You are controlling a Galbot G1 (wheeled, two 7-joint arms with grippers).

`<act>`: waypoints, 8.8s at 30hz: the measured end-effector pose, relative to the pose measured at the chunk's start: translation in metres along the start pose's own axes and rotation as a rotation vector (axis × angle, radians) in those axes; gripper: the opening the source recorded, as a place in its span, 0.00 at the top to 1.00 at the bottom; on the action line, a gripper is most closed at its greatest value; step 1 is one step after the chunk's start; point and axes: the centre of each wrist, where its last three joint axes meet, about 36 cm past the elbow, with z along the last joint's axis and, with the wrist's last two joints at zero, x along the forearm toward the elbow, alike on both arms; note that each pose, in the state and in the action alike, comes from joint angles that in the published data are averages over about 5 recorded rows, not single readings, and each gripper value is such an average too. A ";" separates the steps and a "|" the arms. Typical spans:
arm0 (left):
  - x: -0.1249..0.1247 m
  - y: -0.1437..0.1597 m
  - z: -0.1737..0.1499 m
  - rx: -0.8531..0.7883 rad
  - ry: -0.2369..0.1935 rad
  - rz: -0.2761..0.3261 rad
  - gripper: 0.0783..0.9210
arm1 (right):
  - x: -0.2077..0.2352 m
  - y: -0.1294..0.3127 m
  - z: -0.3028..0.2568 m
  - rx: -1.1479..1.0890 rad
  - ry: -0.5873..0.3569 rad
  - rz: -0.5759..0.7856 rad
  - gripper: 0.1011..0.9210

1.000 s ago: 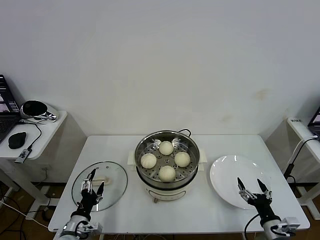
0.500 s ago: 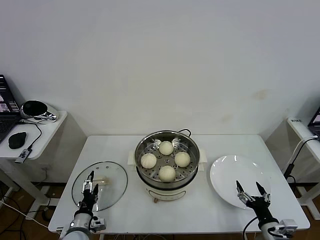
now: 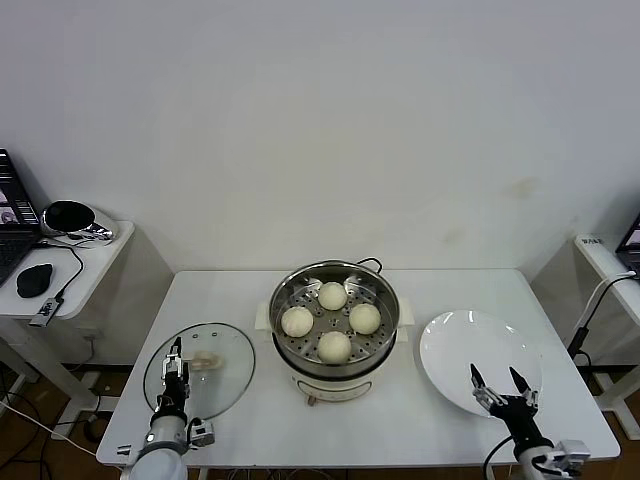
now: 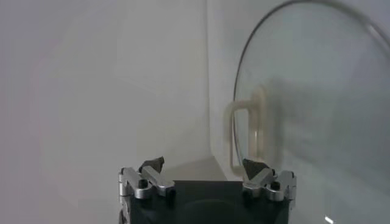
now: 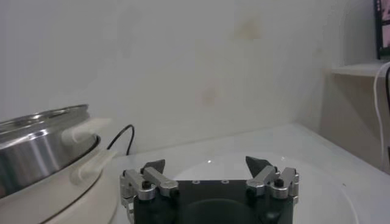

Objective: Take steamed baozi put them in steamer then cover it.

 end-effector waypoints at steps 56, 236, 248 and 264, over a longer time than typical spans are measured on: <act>-0.038 -0.026 -0.008 0.053 0.015 -0.011 0.70 | 0.012 -0.003 0.007 0.039 0.009 0.015 0.12; 0.078 0.202 -0.279 0.181 -0.157 -0.091 0.12 | 0.000 -0.019 0.002 0.050 -0.029 0.063 0.12; 0.093 0.225 -0.206 0.374 -0.103 -0.086 0.12 | 0.008 -0.009 0.001 0.084 -0.023 0.025 0.12; 0.095 0.178 -0.036 1.001 -0.095 0.111 0.12 | 0.020 0.038 -0.005 0.114 0.018 -0.048 0.12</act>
